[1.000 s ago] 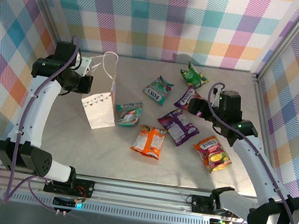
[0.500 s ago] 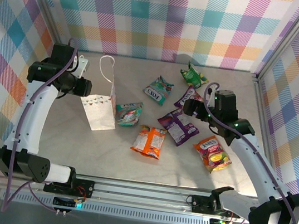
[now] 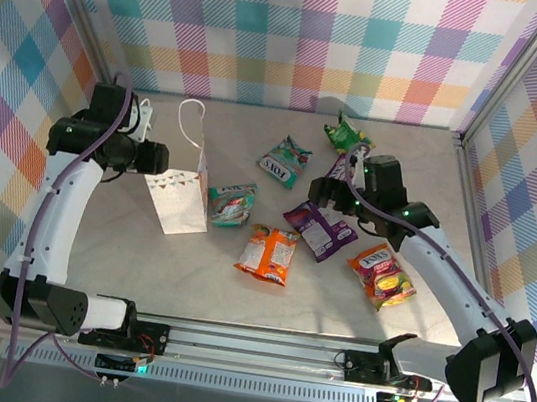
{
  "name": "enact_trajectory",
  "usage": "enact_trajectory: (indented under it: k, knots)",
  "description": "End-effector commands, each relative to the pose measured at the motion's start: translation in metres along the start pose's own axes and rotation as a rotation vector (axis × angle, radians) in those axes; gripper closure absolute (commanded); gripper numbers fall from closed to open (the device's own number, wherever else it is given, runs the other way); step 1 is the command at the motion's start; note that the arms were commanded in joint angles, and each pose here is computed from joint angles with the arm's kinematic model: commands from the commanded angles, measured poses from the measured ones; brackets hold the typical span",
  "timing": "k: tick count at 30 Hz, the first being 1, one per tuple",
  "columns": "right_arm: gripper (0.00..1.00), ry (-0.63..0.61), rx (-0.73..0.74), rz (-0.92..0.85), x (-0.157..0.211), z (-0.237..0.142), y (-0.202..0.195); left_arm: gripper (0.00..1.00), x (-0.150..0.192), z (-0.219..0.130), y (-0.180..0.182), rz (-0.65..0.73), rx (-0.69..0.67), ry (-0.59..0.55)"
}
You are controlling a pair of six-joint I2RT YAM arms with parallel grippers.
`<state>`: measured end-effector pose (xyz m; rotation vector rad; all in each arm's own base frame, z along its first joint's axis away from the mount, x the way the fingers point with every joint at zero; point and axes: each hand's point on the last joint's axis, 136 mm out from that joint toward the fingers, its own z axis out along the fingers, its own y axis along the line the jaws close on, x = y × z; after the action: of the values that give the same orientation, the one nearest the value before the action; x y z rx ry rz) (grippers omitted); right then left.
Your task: Place the snacks into the paper bag
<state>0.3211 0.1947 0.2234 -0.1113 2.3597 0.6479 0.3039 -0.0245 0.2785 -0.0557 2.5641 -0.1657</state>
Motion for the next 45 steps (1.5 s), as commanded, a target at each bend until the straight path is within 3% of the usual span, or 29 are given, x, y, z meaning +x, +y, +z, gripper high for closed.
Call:
enact_trajectory:
  k: [1, 10, 23, 33, 40, 45]
  knots:
    - [0.01, -0.008, -0.062, 0.007, -0.01, 0.004, 0.019, 0.46, -0.001, -0.012, -0.01, -0.079, 0.072, -0.065]
    - [0.01, 0.051, -0.09, -0.04, -0.005, 0.031, 0.043, 0.46, 0.004, -0.016, -0.007, -0.15, 0.073, -0.146]
    - [0.0, 0.101, -0.098, -0.016, -0.001, 0.055, 0.053, 0.46, -0.024, -0.047, 0.01, -0.236, 0.006, -0.331]
    - [0.01, 0.143, -0.106, -0.058, 0.006, 0.079, 0.071, 0.46, -0.025, -0.053, 0.022, -0.316, 0.004, -0.352]
    - [0.01, 0.183, -0.123, -0.064, 0.015, 0.097, 0.083, 0.46, -0.034, -0.056, 0.03, -0.423, 0.094, -0.372]
    - [0.01, 0.205, -0.129, -0.069, 0.021, 0.109, 0.09, 0.46, -0.052, -0.061, 0.019, -0.412, 0.199, -0.415]
